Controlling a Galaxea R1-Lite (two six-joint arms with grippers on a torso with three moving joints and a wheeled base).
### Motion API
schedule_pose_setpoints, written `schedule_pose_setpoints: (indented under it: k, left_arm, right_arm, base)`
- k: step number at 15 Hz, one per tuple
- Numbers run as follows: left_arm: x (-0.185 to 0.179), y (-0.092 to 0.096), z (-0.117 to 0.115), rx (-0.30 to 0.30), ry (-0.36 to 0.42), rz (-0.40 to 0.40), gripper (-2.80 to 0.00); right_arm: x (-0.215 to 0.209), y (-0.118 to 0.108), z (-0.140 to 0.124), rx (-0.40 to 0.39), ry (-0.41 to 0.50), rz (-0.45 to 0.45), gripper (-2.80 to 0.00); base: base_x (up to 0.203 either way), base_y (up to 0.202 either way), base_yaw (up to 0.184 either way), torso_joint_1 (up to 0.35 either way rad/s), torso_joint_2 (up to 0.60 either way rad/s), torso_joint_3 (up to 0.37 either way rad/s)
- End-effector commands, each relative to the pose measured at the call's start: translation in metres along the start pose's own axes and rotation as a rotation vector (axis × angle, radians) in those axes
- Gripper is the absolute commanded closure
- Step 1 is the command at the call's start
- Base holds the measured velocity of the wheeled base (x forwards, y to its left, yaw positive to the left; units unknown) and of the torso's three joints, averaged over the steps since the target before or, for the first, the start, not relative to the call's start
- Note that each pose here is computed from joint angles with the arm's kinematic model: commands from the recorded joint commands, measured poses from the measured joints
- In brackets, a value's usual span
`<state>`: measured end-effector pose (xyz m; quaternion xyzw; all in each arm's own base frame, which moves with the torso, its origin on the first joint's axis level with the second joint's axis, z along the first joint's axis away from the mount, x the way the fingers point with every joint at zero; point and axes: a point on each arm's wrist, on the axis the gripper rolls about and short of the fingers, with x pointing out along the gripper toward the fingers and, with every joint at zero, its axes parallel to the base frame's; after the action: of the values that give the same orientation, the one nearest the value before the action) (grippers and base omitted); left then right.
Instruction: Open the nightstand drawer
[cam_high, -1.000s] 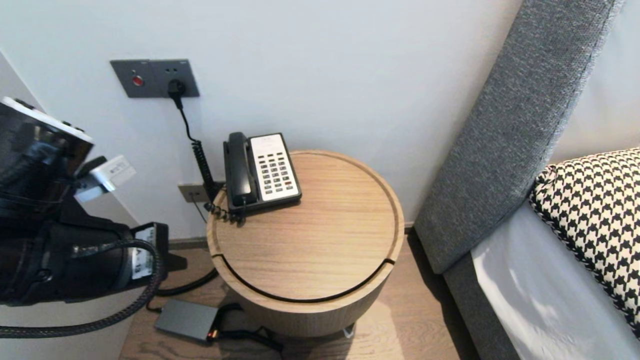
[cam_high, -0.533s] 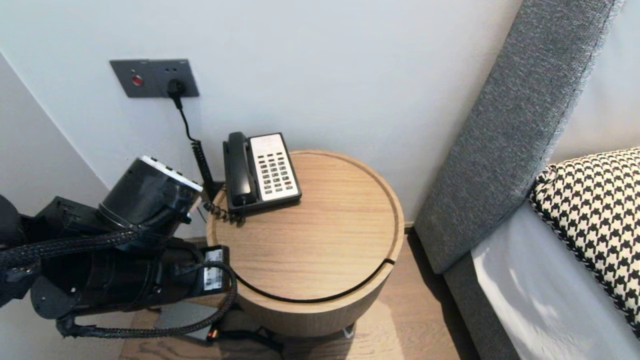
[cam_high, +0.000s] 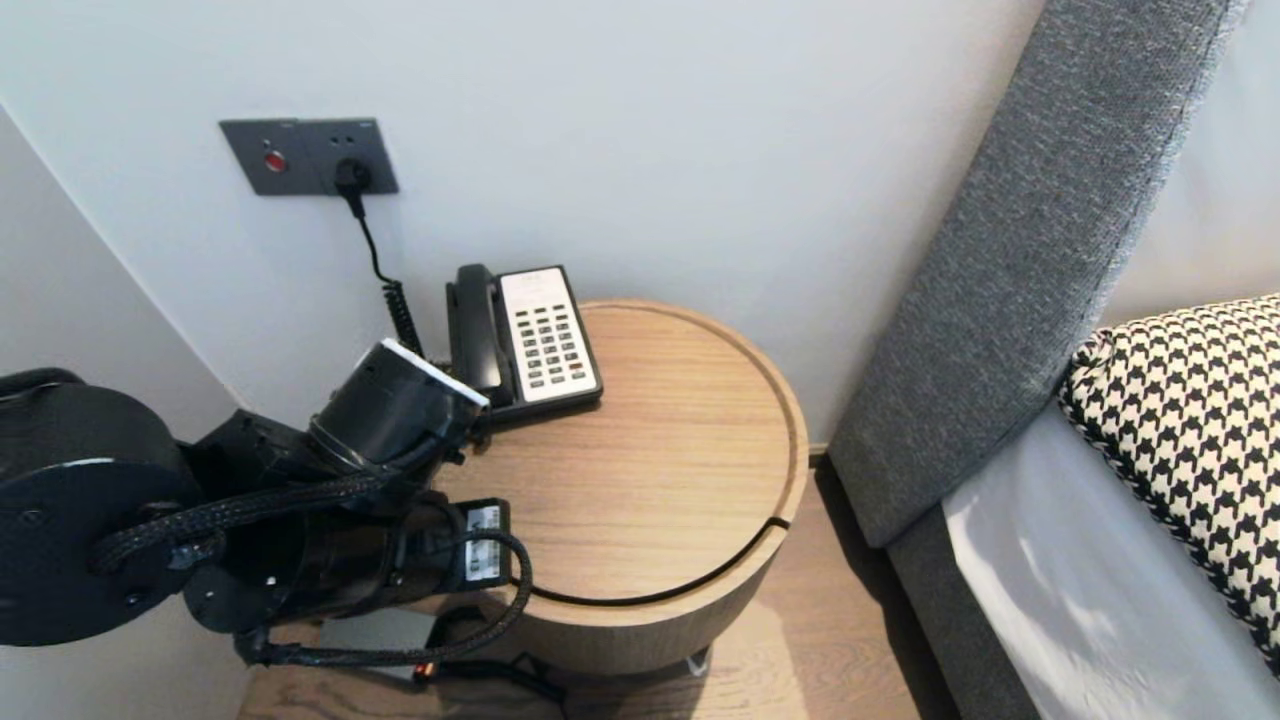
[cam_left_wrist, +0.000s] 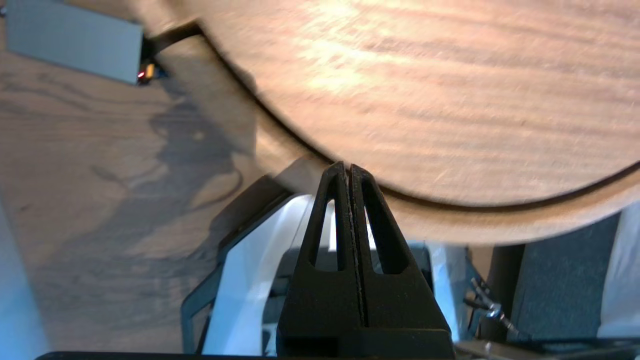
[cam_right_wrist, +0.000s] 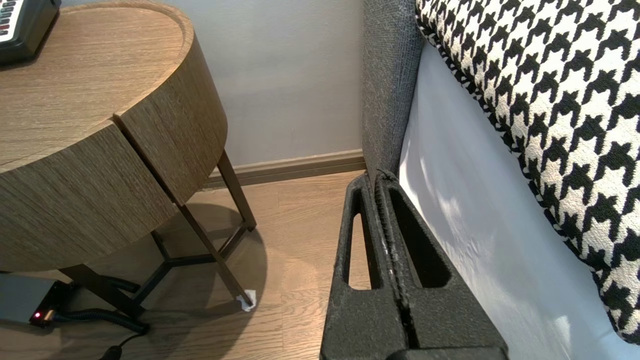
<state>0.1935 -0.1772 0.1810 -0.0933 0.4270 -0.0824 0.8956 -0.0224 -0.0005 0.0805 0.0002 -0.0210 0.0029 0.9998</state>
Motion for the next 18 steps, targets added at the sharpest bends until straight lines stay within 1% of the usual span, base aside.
schedule_pose_setpoints:
  k: [1, 3, 9, 15, 18]
  left_arm:
    - [0.011, -0.006, -0.004, 0.007, 0.016, 0.011, 0.0]
    - [0.016, -0.01, -0.009, 0.025, 0.021, 0.032, 0.0]
    - [0.019, -0.009, -0.017, 0.039, 0.042, 0.046, 0.0]
    - [0.015, -0.012, -0.022, 0.059, 0.046, 0.034, 0.0]
    - [0.014, -0.01, -0.032, 0.071, 0.065, 0.038, 0.0]
  right_arm:
    - [0.002, 0.0, -0.007, 0.0, 0.027, 0.0, 0.0]
    - [0.002, 0.0, -0.007, 0.0, 0.027, 0.0, 0.0]
    - [0.002, 0.0, -0.007, 0.0, 0.027, 0.0, 0.0]
    - [0.002, 0.0, -0.007, 0.0, 0.027, 0.0, 0.0]
    - [0.002, 0.0, -0.007, 0.0, 0.027, 0.0, 0.0]
  base:
    - [0.0, 0.0, 0.0, 0.0, 0.0, 0.0]
    - [0.0, 0.0, 0.0, 0.0, 0.0, 0.0]
    - [0.0, 0.0, 0.0, 0.0, 0.0, 0.0]
    - [0.0, 0.0, 0.0, 0.0, 0.0, 0.0]
    - [0.0, 0.0, 0.0, 0.0, 0.0, 0.0]
